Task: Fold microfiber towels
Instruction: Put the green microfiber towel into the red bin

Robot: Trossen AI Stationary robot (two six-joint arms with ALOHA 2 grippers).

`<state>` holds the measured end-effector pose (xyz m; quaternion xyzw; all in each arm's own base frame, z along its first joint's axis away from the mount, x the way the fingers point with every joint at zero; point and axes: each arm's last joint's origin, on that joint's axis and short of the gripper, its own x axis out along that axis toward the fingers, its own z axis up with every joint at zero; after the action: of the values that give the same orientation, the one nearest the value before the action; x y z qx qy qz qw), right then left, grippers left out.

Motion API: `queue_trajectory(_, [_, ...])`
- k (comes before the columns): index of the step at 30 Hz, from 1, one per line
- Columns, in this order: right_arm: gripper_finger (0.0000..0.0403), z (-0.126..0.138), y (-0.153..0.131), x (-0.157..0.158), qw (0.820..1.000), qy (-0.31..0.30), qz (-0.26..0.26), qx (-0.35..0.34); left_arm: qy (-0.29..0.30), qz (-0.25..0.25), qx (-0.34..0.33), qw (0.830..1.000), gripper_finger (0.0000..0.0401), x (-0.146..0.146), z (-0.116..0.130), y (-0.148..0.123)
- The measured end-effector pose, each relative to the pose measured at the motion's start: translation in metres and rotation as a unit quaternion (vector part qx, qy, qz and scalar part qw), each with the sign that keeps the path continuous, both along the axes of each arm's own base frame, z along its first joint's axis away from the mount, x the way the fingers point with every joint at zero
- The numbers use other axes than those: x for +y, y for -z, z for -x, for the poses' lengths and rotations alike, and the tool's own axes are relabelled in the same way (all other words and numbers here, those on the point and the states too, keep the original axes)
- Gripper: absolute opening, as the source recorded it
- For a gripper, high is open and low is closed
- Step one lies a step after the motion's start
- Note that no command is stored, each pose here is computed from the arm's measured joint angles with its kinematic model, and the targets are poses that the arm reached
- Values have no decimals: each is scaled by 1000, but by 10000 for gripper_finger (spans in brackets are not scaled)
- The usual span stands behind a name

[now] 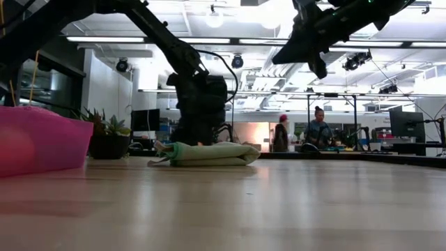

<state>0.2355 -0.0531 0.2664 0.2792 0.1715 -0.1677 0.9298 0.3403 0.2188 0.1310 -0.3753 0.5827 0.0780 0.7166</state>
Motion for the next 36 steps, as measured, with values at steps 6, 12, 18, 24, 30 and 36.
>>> queue_trajectory(6, [0,2,1,0,1000,-2,4,11,14,29,21,999,246,-16,-3,1])
queue_trajectory(12, [0,2,2,-1,1000,-1,10,19,35,43,38,998,224,-36,-10,2])
queue_trajectory(18, [0,3,2,-2,999,14,29,25,49,46,49,997,204,-54,-18,3])
queue_trajectory(24, [0,3,2,-2,999,15,41,29,57,44,53,996,97,-58,-17,1])
queue_trajectory(30, [0,4,3,-4,997,37,53,35,92,20,24,995,19,-69,-13,-35])
queue_trajectory(36, [0,4,3,-4,997,34,61,41,129,-39,-30,990,8,-82,5,-96])
